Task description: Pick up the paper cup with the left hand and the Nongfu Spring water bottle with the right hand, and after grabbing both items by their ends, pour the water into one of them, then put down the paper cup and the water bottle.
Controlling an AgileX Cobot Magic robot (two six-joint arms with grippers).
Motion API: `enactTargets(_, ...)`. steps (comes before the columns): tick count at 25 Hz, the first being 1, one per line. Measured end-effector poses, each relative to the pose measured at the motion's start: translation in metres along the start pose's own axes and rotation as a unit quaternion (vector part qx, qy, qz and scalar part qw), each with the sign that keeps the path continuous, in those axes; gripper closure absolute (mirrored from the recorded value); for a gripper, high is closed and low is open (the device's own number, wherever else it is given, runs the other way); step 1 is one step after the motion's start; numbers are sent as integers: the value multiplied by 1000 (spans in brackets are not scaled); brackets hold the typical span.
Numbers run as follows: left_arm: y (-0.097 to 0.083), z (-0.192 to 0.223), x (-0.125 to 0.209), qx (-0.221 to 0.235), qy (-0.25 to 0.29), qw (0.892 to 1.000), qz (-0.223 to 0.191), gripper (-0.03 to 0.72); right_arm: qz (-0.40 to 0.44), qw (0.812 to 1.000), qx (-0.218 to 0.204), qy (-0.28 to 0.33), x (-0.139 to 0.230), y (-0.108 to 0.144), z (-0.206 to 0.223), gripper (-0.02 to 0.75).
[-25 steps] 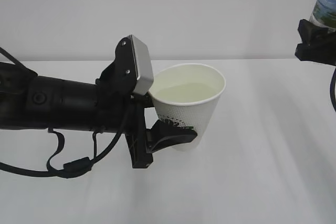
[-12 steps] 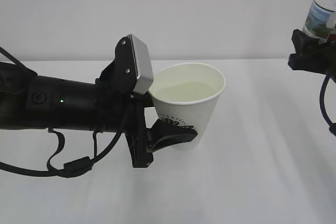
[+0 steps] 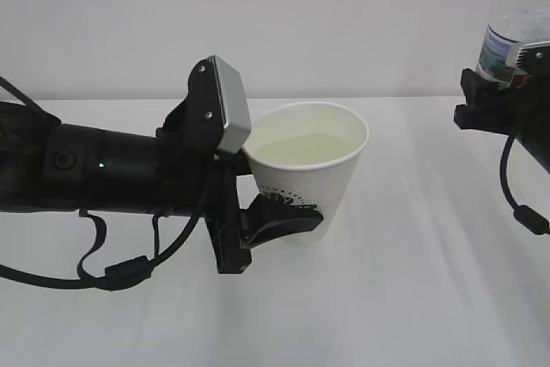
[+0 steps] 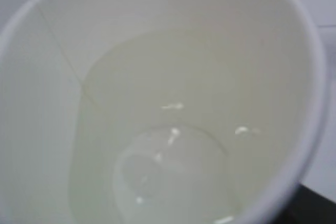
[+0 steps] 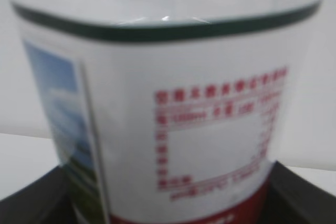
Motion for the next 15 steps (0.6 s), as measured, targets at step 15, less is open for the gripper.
enactTargets(15,1,0,0,-2,-2,1000,-3,211,-2,1000,-7,27,32,9,11,216)
Point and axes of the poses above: a point on each arm's last joint axis where the gripper is mounted, z pointing out along that axis toward the gripper, y along the wrist's bending axis when the last joint is at zero, x = y × z, the point moved 5 cm from there along z, pointing out along that axis toward the gripper, and after that the axes turned 9 degrees about -z, right-handed, at the moved point
